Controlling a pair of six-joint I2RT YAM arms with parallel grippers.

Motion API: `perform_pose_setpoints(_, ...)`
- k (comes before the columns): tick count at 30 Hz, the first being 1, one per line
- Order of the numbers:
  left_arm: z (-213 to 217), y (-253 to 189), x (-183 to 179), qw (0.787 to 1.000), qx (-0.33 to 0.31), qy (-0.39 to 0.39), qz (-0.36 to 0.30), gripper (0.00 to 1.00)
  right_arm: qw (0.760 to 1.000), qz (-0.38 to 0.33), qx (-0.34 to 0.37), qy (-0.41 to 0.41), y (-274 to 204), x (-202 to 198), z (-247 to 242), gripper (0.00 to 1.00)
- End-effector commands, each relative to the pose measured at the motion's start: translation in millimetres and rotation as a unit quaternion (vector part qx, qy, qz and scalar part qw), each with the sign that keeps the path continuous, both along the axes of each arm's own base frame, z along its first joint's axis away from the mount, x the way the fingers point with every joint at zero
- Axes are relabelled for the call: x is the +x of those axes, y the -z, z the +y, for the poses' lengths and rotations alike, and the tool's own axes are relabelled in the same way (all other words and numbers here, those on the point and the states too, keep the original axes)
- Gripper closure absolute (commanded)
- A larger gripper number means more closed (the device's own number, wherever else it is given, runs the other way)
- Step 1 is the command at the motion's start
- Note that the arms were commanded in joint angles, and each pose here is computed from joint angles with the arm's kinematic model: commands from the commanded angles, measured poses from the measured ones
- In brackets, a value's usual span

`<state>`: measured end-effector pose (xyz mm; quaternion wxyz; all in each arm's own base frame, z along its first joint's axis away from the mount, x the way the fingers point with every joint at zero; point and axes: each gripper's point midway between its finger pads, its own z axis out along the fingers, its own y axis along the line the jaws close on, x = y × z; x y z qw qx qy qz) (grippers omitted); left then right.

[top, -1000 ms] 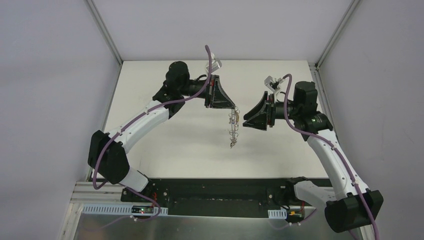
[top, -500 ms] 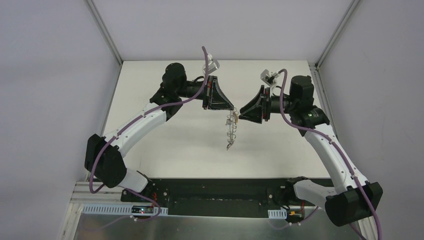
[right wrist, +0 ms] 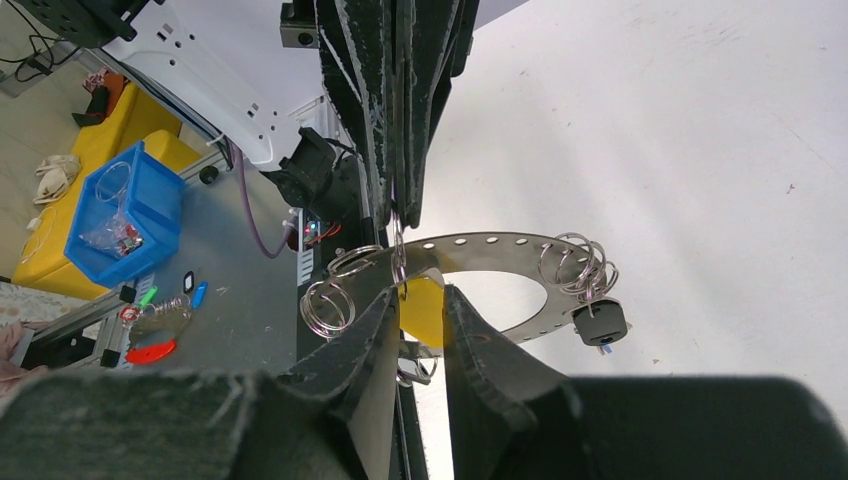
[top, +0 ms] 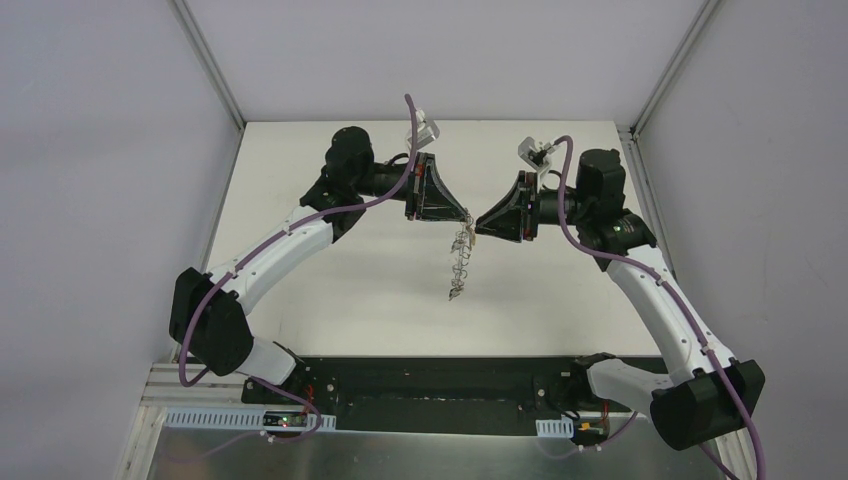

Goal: Put the keys on the keyring

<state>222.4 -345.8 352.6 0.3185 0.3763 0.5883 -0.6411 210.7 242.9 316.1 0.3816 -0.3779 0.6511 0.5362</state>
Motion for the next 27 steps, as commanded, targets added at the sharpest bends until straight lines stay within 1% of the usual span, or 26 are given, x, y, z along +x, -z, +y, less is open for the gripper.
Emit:
perform_pose_setpoints(1, 5, -22, -14, 0.999, -0.024, 0.016, -0.044, 1.0, 0.999, -0.032, 0.021, -0.02, -24, -4, 4, 0.76)
perform_pose_setpoints(6, 5, -19, -14, 0.999, -0.021, 0.015, -0.044, 1.0, 0.999, -0.029, 0.026, -0.025, -26, -3, 6, 0.82)
perform_pose_setpoints(12, 5, -21, -14, 0.999, -0.021, 0.015, -0.047, 1.0, 0.999, -0.016, 0.025, -0.03, -22, -4, 8, 0.96)
perform_pose_setpoints(15, 5, -24, -15, 0.998, -0.025, 0.017, -0.05, 1.0, 0.999, -0.01, 0.025, -0.031, -19, -4, 9, 1.0)
perform_pose_setpoints(27, 4, -32, -18, 0.998, -0.044, 0.021, -0.049, 1.0, 0.999, 0.002, 0.029, -0.034, -13, -8, 11, 1.0)
